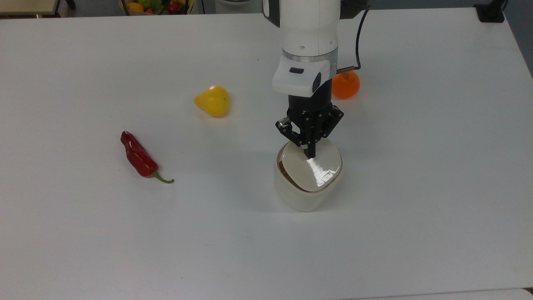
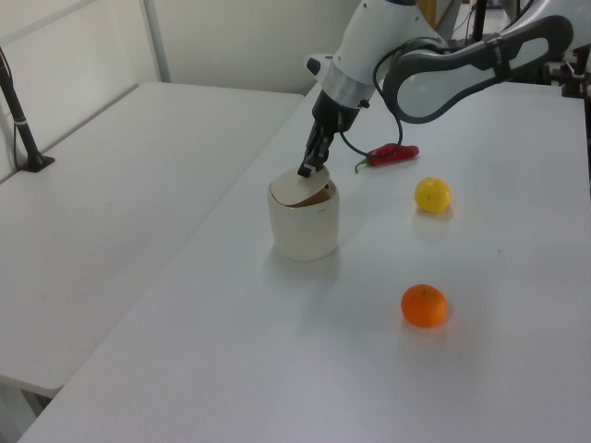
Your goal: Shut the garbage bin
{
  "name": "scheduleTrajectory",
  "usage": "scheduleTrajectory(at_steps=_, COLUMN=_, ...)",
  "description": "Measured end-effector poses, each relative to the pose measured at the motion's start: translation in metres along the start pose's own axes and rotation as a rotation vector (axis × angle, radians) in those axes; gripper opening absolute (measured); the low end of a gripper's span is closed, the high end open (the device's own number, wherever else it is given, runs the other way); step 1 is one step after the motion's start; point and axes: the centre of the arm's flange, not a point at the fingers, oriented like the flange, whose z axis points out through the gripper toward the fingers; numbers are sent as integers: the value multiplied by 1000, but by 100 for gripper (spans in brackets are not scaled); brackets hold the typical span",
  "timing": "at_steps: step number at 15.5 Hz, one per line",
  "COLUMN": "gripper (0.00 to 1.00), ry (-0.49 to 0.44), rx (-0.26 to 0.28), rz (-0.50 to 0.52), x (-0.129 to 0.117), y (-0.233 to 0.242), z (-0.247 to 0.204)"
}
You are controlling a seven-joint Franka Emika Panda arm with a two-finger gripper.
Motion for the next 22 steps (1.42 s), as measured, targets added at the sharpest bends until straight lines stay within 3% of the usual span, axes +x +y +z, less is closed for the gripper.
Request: scheduleTrajectory(at_steps=22, gripper=1, ry=-71, rx=4, rz=-17, x=-12, y=7, z=16)
